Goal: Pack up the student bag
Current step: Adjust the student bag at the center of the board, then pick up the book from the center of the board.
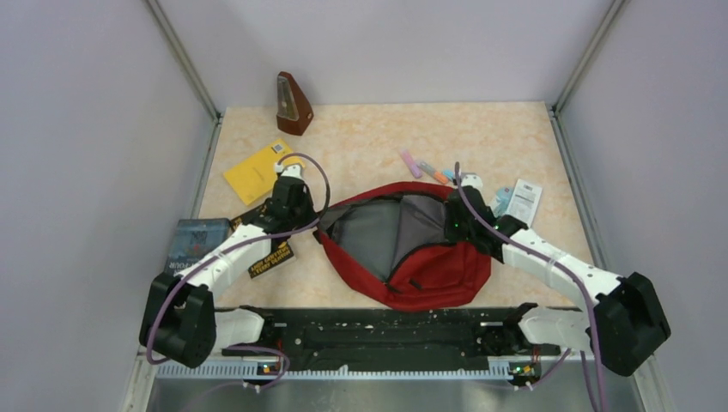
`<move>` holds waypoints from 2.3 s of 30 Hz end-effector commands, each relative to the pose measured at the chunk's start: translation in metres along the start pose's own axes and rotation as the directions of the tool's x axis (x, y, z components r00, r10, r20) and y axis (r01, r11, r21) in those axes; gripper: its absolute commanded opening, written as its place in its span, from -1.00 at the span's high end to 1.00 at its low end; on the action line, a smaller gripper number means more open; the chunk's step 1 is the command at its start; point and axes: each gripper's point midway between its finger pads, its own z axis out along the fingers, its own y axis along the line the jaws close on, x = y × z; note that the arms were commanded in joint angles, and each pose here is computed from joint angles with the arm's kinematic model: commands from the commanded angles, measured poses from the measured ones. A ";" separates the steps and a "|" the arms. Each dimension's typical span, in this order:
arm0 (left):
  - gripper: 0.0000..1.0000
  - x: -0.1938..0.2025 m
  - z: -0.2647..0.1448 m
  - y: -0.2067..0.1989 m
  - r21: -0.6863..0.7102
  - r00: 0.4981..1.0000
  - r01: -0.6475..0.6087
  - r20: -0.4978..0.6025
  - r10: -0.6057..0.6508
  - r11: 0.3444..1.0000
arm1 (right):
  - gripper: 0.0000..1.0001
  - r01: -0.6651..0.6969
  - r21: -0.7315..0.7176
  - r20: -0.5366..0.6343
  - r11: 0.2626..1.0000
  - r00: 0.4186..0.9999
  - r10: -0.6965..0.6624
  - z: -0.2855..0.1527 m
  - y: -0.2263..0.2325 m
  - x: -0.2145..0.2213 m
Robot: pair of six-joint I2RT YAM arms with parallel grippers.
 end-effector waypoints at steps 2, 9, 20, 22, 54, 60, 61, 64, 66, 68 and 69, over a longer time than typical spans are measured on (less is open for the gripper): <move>1.00 0.003 0.001 0.022 -0.089 1.000 0.022 0.020 -0.021 0.996 | 1.00 -0.121 0.132 -0.051 0.984 0.990 0.128 0.023 -0.041 0.044; 1.00 0.007 -0.005 0.037 -0.157 1.000 0.017 0.016 -0.015 0.987 | 1.00 -0.146 0.203 -0.081 0.968 0.983 0.165 0.038 -0.058 0.061; -0.36 -0.010 -0.034 -0.006 0.094 0.995 -0.071 0.082 0.063 0.993 | -0.51 -0.110 0.083 0.035 0.990 0.994 0.108 -0.006 -0.040 0.006; -0.46 -0.016 -0.041 -0.010 0.114 0.992 -0.080 0.105 0.068 0.990 | -0.57 -0.101 0.063 0.060 0.993 0.993 0.098 -0.015 -0.038 -0.002; -0.95 -0.051 -0.076 0.183 -0.299 0.779 0.590 0.454 -0.432 0.750 | -0.68 0.233 -0.601 0.333 0.764 0.943 -0.026 -0.081 0.183 -0.121; -0.95 -0.023 -0.072 0.214 -0.323 0.726 0.672 0.464 -0.508 0.666 | -0.67 0.270 -0.718 0.249 0.641 0.960 -0.126 -0.048 0.272 -0.098; -0.95 -0.018 -0.068 0.217 -0.338 0.729 0.674 0.449 -0.518 0.657 | -0.66 0.272 -0.733 0.236 0.623 0.961 -0.141 -0.042 0.284 -0.095; -0.94 -0.007 -0.060 0.223 -0.368 0.734 0.676 0.415 -0.537 0.639 | -0.65 0.264 -0.751 0.170 0.605 0.963 -0.210 -0.008 0.312 -0.073; -0.92 -0.002 -0.055 0.225 -0.377 0.739 0.672 0.396 -0.545 0.638 | -0.63 0.260 -0.756 0.136 0.601 0.960 -0.244 0.008 0.326 -0.062; -0.86 0.002 -0.050 0.223 -0.368 0.744 0.668 0.373 -0.555 0.648 | -0.62 0.253 -0.762 0.105 0.596 0.957 -0.272 0.024 0.337 -0.051; -0.81 0.003 -0.047 0.220 -0.356 0.746 0.665 0.360 -0.561 0.656 | -0.61 0.251 -0.765 0.098 0.593 0.955 -0.279 0.029 0.341 -0.048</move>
